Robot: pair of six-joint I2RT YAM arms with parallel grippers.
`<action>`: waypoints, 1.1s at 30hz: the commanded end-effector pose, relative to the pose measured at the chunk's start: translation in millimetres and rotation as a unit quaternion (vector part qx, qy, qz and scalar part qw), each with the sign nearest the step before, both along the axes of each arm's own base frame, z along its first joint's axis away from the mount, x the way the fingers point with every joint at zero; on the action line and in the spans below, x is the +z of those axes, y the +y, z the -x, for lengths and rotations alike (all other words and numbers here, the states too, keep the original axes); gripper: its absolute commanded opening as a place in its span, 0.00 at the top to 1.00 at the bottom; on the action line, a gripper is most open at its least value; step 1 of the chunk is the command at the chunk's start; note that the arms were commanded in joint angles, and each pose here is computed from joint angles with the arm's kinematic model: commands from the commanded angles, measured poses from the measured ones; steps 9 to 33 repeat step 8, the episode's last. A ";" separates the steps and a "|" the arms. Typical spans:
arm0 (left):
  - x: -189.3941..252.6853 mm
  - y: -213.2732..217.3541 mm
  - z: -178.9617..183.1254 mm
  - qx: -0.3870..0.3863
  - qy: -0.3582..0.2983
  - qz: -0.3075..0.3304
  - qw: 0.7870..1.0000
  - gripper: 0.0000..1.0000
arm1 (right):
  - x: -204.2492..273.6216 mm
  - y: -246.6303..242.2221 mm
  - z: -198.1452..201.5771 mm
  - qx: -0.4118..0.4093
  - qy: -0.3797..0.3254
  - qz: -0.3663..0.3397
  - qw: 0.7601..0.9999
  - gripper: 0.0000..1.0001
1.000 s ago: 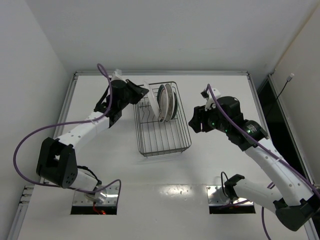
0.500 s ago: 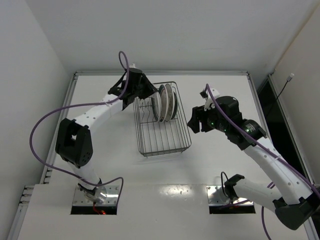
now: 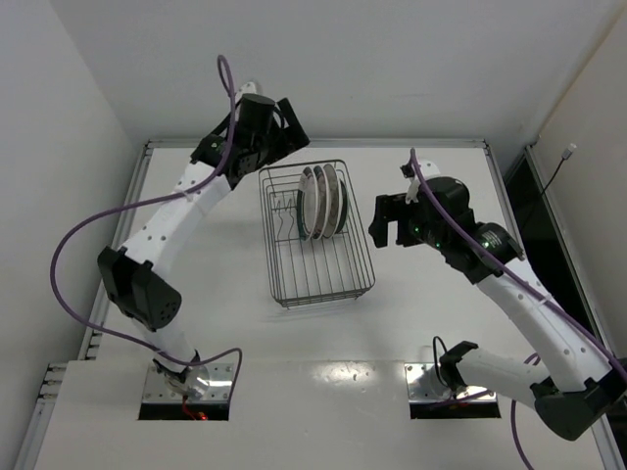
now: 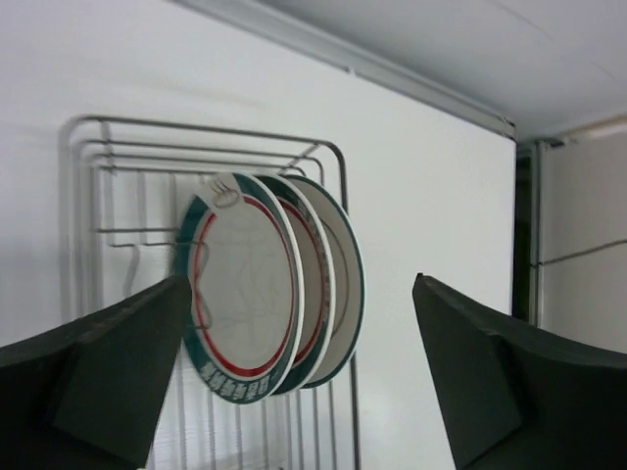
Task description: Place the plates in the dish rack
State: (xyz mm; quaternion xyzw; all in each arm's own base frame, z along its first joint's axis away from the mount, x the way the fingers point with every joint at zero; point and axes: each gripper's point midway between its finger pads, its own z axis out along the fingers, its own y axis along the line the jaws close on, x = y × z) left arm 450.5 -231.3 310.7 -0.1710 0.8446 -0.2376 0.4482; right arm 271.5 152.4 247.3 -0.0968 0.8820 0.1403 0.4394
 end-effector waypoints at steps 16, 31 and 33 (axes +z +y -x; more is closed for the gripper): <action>127.4 105.5 84.1 0.176 -0.137 -0.067 0.972 0.00 | 19.9 -27.6 -15.1 -0.123 -0.006 0.001 0.992 0.11; 127.4 105.5 84.1 0.176 -0.137 -0.067 0.972 0.00 | 19.9 -27.6 -15.1 -0.123 -0.006 0.001 0.992 0.11; 127.4 105.5 84.1 0.176 -0.137 -0.067 0.972 0.00 | 19.9 -27.6 -15.1 -0.123 -0.006 0.001 0.992 0.11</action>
